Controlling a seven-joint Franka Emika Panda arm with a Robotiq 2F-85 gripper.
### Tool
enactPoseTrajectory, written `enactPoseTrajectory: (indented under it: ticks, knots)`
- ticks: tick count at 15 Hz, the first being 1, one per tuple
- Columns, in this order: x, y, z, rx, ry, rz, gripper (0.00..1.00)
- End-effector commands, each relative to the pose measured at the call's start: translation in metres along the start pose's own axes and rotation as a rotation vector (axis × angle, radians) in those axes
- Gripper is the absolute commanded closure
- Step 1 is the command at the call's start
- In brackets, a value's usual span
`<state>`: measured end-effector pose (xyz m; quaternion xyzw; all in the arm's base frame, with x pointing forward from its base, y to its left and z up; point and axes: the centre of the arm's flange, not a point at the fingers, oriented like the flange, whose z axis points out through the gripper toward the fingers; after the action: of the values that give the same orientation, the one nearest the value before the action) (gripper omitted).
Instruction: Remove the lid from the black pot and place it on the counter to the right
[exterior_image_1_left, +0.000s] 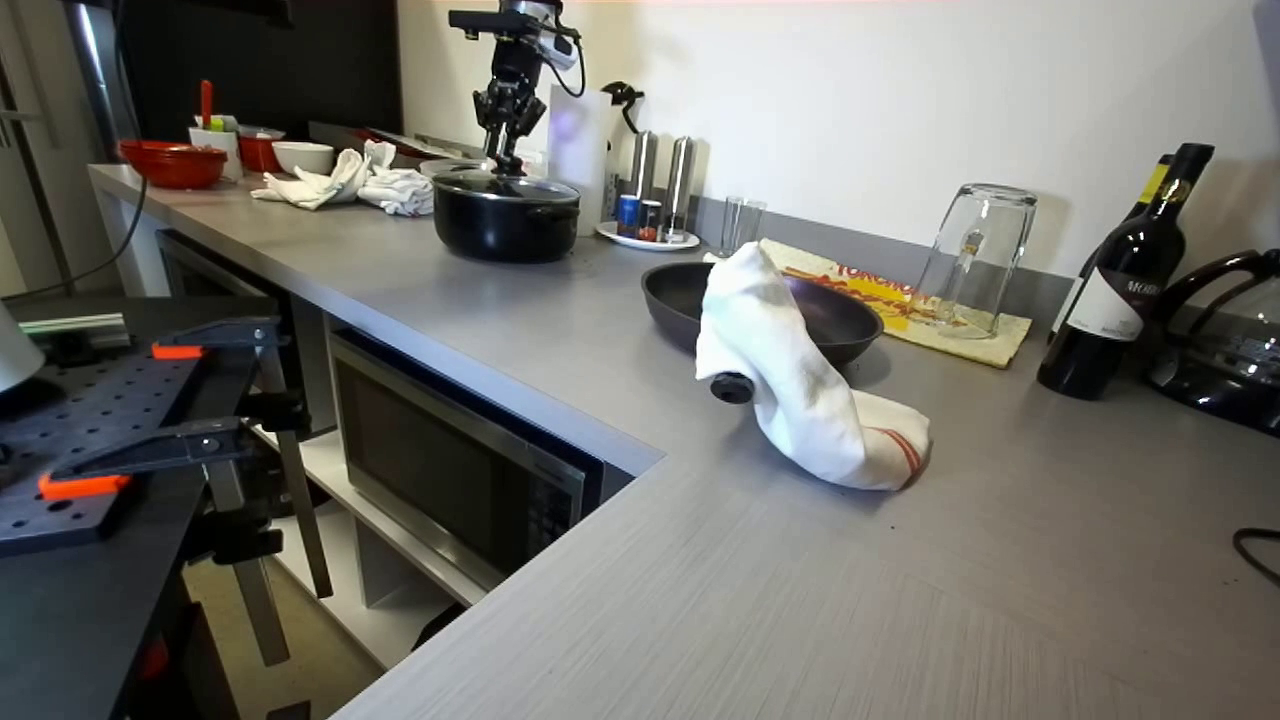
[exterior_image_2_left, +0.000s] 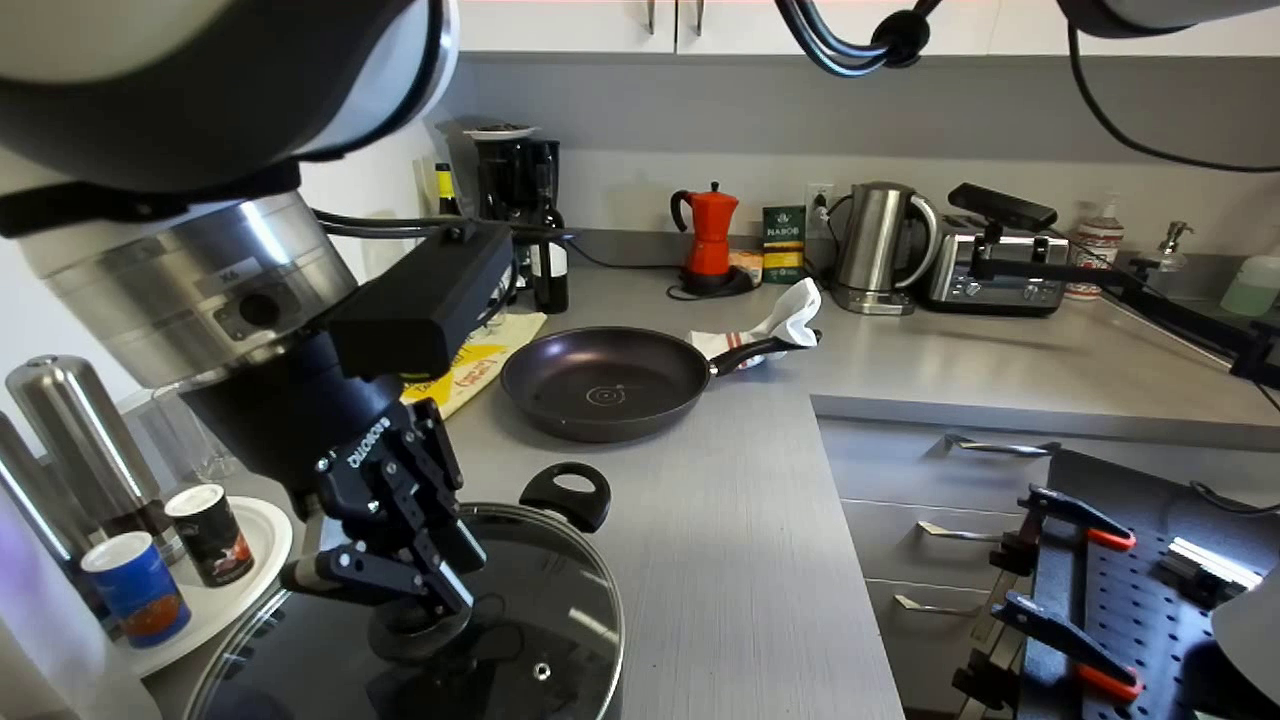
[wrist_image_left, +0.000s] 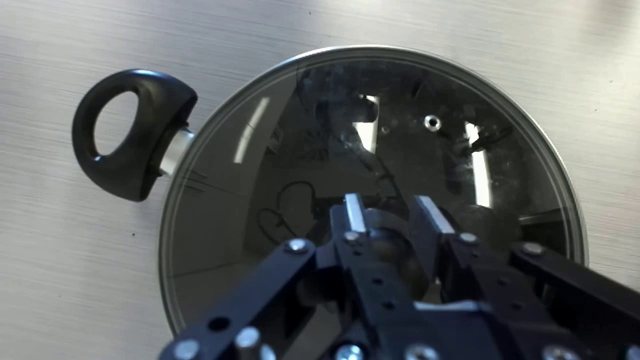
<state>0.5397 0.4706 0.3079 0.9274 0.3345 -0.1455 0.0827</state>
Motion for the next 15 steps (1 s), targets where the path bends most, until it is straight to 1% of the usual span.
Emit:
enactPoseTrajectory:
  ticks: [1, 2, 3, 5, 6, 7, 10, 11, 12, 15]
  knots:
    - [0.015, -0.004, -0.002, -0.021, -0.014, -0.015, 0.78]
    - [0.016, -0.004, -0.001, -0.022, -0.020, -0.015, 0.56]
    - [0.017, -0.005, 0.000, -0.023, -0.023, -0.016, 0.55]
    - [0.020, -0.008, 0.004, -0.024, -0.032, -0.020, 0.44]
    - [0.021, -0.010, 0.006, -0.026, -0.036, -0.022, 0.35]
    - [0.022, -0.011, 0.007, -0.027, -0.038, -0.024, 0.29]
    - [0.026, -0.015, 0.011, -0.034, -0.042, -0.027, 0.06]
    - [0.028, -0.016, 0.011, -0.036, -0.042, -0.027, 0.02]
    - [0.029, -0.017, 0.011, -0.038, -0.042, -0.028, 0.00]
    - [0.032, -0.019, 0.009, -0.042, -0.035, -0.030, 0.00]
